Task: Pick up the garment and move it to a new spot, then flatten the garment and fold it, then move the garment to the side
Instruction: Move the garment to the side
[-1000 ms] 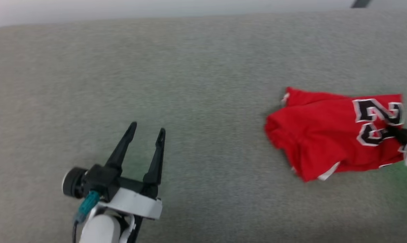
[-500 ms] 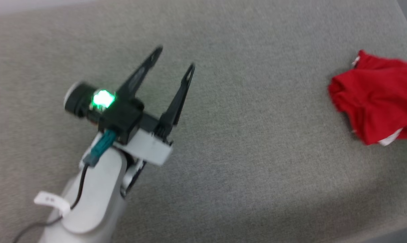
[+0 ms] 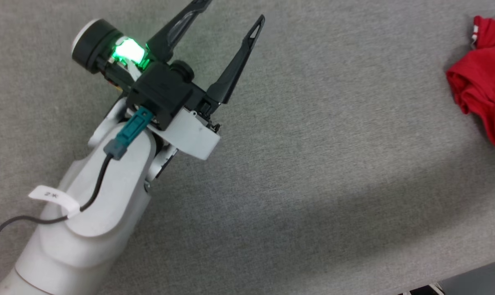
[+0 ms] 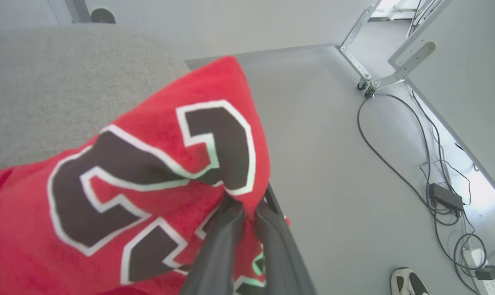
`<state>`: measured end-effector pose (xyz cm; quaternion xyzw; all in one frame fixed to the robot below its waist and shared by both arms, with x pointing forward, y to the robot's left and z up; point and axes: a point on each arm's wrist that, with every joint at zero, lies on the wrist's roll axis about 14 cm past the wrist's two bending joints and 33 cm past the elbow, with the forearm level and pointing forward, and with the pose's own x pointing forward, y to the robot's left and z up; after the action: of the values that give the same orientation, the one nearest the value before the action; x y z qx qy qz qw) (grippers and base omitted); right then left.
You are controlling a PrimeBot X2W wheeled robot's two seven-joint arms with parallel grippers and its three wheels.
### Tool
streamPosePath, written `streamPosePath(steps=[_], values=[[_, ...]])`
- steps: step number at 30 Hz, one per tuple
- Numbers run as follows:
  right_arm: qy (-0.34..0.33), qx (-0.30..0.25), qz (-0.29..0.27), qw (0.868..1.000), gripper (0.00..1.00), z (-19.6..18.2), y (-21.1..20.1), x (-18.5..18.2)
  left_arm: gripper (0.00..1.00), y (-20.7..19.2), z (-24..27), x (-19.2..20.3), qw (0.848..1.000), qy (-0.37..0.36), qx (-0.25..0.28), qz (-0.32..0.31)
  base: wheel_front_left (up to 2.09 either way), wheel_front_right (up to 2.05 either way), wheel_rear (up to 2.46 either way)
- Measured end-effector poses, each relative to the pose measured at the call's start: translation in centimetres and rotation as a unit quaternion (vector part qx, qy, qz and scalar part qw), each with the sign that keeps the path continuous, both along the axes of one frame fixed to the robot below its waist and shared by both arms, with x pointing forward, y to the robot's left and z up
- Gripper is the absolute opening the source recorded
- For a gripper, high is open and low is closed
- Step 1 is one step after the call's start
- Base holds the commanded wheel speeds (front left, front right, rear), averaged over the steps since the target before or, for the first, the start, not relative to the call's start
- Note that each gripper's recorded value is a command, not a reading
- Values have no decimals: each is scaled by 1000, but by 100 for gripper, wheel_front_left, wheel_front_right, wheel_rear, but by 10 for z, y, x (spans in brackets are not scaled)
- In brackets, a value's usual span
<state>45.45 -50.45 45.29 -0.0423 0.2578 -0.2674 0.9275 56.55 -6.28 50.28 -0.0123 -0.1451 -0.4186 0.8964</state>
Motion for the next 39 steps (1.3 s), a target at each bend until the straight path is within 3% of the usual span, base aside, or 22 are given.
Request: streamPosePath(steps=[9,11,12,23,35,39], values=[[25,-21,1,999,0,-29,4,7,100,19,-23,7,999,18,21,18,0,0,0],[22,-25,4,999,57,-30,5,8,100,22,-23,8,999,18,22,21,0,0,0],[22,-29,5,999,100,-29,5,7,100,22,-22,7,999,18,23,22,0,0,0],[21,-74,81,994,100,-5,28,10,100,37,-16,-20,996,61,2,58,0,0,0],[-39,-42,203,978,100,-3,116,-3,100,104,-30,-90,974,151,-12,170,0,0,0],[-94,-22,224,970,100,16,141,-4,100,133,-30,-116,963,164,-14,214,0,0,0]])
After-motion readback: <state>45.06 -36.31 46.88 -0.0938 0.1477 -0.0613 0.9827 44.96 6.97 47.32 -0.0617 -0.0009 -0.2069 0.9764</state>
